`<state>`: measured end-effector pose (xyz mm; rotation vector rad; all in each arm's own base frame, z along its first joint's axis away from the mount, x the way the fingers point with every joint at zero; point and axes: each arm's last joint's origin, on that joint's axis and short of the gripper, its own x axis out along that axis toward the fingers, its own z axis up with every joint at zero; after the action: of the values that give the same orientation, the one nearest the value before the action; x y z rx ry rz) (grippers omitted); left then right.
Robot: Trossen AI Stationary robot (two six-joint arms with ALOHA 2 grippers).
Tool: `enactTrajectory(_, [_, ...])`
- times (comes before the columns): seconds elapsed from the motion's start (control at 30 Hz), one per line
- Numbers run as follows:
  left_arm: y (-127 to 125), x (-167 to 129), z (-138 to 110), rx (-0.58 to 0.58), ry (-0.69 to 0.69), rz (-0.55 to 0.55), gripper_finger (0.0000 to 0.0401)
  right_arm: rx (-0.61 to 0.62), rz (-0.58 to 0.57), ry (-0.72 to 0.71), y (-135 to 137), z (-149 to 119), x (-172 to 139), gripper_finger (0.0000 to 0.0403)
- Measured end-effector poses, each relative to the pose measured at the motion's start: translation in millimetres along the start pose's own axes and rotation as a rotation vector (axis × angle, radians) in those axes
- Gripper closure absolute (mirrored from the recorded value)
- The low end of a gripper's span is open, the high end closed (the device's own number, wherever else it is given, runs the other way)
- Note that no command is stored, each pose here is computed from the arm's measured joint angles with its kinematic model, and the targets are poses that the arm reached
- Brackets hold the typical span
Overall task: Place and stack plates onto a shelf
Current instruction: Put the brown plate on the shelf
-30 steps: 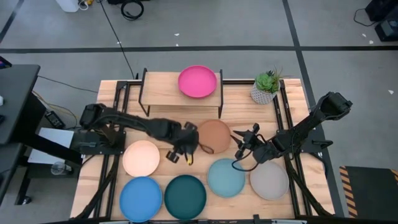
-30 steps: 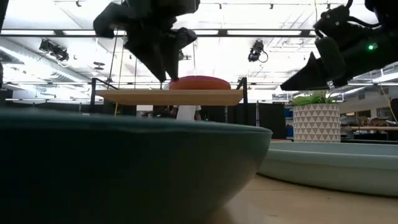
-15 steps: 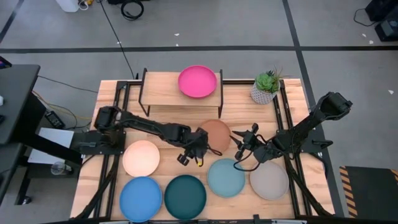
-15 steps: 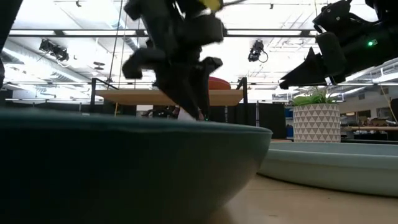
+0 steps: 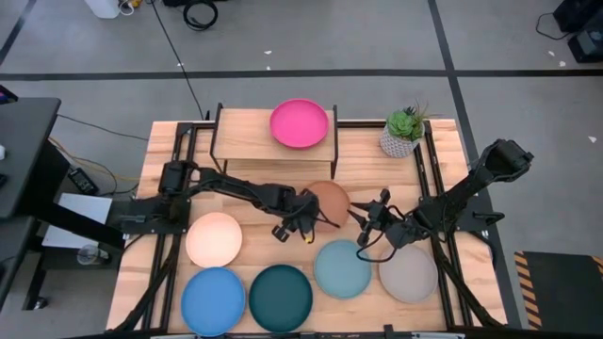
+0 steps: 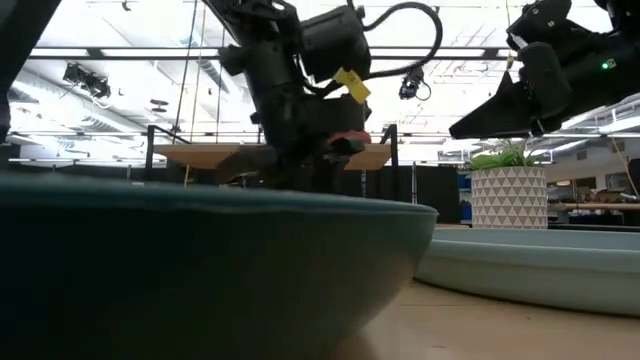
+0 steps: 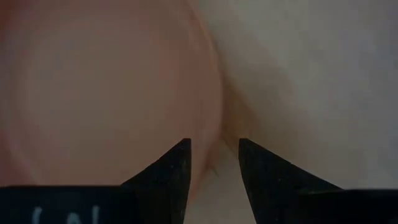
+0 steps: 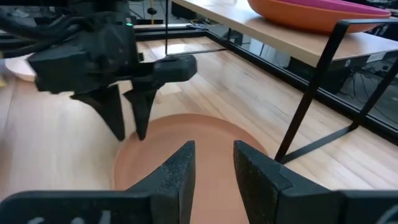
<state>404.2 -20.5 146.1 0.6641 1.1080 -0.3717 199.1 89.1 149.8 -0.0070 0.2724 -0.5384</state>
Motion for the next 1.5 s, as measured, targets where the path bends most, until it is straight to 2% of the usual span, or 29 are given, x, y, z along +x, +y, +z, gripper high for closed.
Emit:
enactTrajectory(0.13, [0, 4, -1, 0.015, 0.009, 0.003, 0.0269, 0.001, 0.005, 0.000, 1, 0, -1, 0.0287])
enactTrajectory(0.23, [0, 6, -3, 0.025, 0.033, 0.010, 0.0307, 0.003, 0.007, -0.001, 1, 0, -1, 0.0287])
enactTrajectory(0.37, [-2, 7, -4, 0.031, 0.058, 0.006, 0.0380, 0.003, 0.008, -0.002, 1, 0, -1, 0.0287])
enactTrajectory(0.47, [-7, 0, -3, 0.032, 0.074, -0.015, 0.0386, 0.001, 0.008, -0.001, 1, -1, -1, 0.0287])
enactTrajectory(0.57, [-13, -23, 5, -0.021, 0.098, -0.056, 0.0386, -0.005, 0.009, 0.001, 2, -1, -1, 0.0287])
enactTrajectory(0.7, [-13, -70, 17, -0.165, 0.088, -0.155, 0.0386, -0.005, 0.012, -0.003, 2, -1, -2, 0.0287])
enactTrajectory(0.83, [-14, -122, 24, -0.261, 0.058, -0.147, 0.0386, -0.004, 0.013, -0.003, 2, -1, -2, 0.0287])
enactTrajectory(0.97, [-12, -175, 20, -0.324, -0.019, -0.077, 0.0386, 0.001, 0.016, -0.006, 2, 0, -2, 0.0287])
enactTrajectory(1.17, [4, -232, -8, -0.405, -0.071, 0.179, 0.0386, 0.002, 0.016, -0.006, 2, 0, -2, 0.0287])
enactTrajectory(1.33, [22, -255, -39, -0.490, -0.032, 0.302, 0.0386, 0.006, 0.021, -0.004, 3, 0, -2, 0.0287])
enactTrajectory(1.5, [45, -256, -78, -0.611, 0.119, 0.359, 0.0386, 0.013, 0.024, -0.002, 3, -1, -2, 0.0287])
